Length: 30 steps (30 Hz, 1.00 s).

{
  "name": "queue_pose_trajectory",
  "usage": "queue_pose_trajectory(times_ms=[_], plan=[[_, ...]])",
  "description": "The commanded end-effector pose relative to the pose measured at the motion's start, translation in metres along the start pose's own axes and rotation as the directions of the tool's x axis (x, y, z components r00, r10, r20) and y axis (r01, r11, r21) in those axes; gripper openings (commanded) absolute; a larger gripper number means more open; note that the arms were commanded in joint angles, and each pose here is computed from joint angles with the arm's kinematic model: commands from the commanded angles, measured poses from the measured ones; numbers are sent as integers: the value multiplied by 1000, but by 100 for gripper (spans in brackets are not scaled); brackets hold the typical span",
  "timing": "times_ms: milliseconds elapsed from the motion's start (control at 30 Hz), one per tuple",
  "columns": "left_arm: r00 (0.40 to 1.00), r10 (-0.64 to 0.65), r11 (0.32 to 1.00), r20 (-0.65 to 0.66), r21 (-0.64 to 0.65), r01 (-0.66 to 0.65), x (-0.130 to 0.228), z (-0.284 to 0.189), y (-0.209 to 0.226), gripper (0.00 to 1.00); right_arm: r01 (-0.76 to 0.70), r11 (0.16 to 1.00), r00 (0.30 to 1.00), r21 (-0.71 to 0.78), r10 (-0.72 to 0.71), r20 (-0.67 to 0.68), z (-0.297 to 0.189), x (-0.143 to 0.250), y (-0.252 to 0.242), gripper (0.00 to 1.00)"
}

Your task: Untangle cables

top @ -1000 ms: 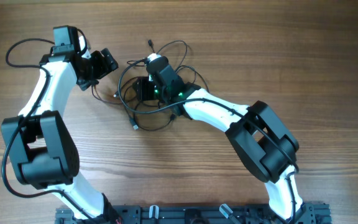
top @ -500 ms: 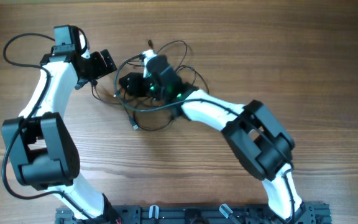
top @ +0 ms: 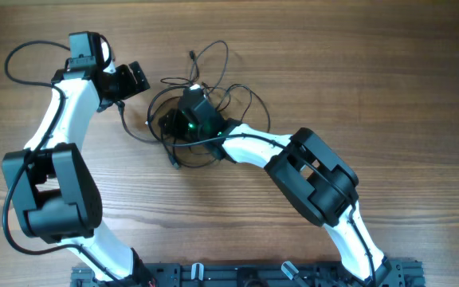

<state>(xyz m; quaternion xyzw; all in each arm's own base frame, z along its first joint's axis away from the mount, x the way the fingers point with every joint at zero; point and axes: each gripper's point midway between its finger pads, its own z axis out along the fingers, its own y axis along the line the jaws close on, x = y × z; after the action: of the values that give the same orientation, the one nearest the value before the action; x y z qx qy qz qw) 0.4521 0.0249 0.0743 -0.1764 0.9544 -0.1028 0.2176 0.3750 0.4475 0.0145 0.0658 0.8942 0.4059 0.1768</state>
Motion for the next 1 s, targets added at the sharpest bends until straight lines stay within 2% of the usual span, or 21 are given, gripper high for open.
queue_pose_trajectory(times_ms=[0,167,200,267,300,333,400,467,533,567,600,733,800,867,900,967], plan=[[981,194,961,-31,205,-183,15,3,-40,100,-21,997,997,78,15,75,7,-9,-22,39],[977,213,957,-31,207,-202,17,7,-44,100,-14,995,995,94,4,104,7,-9,-21,39],[976,215,957,-32,208,-203,17,8,-44,100,-1,994,992,105,-12,125,8,-7,-20,45],[976,215,957,-33,208,-203,18,8,-44,100,86,991,986,100,-99,132,9,-6,-13,48],[976,215,957,-34,208,-203,18,8,-44,95,172,983,976,62,-179,127,7,-7,1,52],[976,215,957,-39,207,-202,19,8,-43,88,199,978,969,54,-205,141,3,-12,7,57],[978,204,960,-40,201,-192,18,1,-39,80,219,975,960,30,-221,174,-17,-32,26,66],[980,198,961,-16,201,-190,12,-11,-38,80,276,961,948,-31,-268,170,-53,-53,56,68],[974,228,943,-1,249,-220,12,-20,-46,80,389,917,913,-83,-372,168,-84,-65,79,68],[967,256,928,1,279,-247,15,-22,-51,80,419,905,897,-70,-401,185,-94,-74,80,68],[961,277,916,-2,302,-264,18,-22,-54,80,434,899,887,-54,-416,201,-103,-85,78,60],[962,272,918,-35,310,-249,26,-22,-53,79,395,909,916,-134,-378,136,-104,-101,54,42],[959,280,904,-47,349,-247,31,-24,-59,79,385,904,923,-185,-372,103,-100,-102,46,39],[955,284,862,-90,460,-213,46,-34,-75,79,382,874,922,-302,-381,64,-91,-101,38,36],[952,283,847,-117,497,-191,54,-37,-81,79,364,867,928,-340,-371,47,-87,-100,32,31],[938,306,835,-163,518,-183,72,-38,-93,79,233,921,969,-313,-247,-6,-75,-107,0,19]])
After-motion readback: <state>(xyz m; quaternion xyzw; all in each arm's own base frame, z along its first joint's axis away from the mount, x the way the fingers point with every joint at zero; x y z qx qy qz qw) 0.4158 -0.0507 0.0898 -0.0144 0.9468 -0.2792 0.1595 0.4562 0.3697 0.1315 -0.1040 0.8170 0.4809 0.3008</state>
